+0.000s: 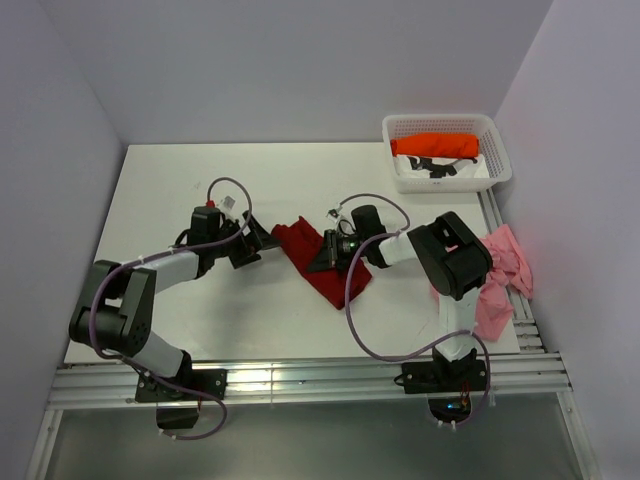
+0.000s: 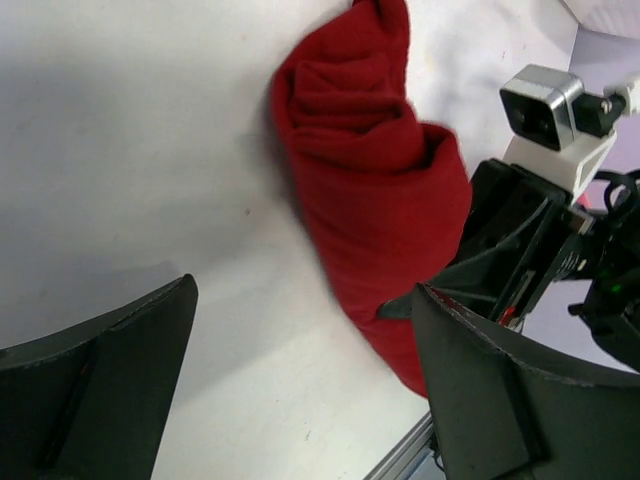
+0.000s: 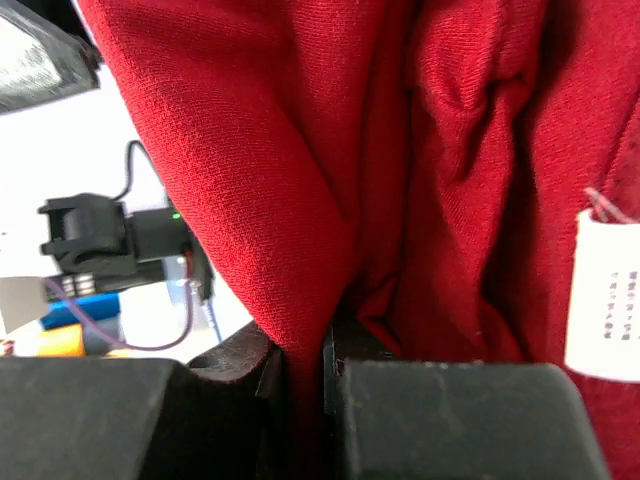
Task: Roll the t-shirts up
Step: Roll the tshirt
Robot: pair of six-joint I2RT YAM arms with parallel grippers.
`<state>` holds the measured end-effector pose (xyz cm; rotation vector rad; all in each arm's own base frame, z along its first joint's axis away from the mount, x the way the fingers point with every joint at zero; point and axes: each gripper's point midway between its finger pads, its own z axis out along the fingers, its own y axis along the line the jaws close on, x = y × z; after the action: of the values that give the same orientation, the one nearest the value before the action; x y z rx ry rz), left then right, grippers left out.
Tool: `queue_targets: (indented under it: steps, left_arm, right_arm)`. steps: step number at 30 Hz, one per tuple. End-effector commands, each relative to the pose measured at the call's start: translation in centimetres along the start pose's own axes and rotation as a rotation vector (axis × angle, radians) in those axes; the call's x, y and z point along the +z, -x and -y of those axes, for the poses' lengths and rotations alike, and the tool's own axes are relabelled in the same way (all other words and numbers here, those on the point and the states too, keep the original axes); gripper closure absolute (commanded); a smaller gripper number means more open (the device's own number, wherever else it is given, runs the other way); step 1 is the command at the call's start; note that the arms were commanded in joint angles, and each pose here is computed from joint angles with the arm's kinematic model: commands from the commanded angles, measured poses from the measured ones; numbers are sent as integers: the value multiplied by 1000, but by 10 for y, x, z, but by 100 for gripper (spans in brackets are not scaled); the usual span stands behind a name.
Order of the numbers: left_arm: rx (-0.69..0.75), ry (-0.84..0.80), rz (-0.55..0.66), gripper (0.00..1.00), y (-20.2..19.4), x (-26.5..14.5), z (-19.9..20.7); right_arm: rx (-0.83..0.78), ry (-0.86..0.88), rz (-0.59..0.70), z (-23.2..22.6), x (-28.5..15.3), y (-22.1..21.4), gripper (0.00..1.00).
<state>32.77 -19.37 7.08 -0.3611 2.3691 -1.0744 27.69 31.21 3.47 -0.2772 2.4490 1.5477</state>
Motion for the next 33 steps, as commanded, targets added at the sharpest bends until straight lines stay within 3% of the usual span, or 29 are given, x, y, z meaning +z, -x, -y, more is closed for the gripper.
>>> queue_targets:
  steps: [1,17,33]
  left_arm:
    - [54,-77,130,7,18,-13,21]
    - [58,-260,167,7,-5,-3,68]
    - [-17,-471,132,9,13,14,133]
  right_arm:
    - [28,72,-39,-3,1,-3,100]
    - [113,63,-38,15,7,-1,100]
    - [125,37,-40,21,7,2,100]
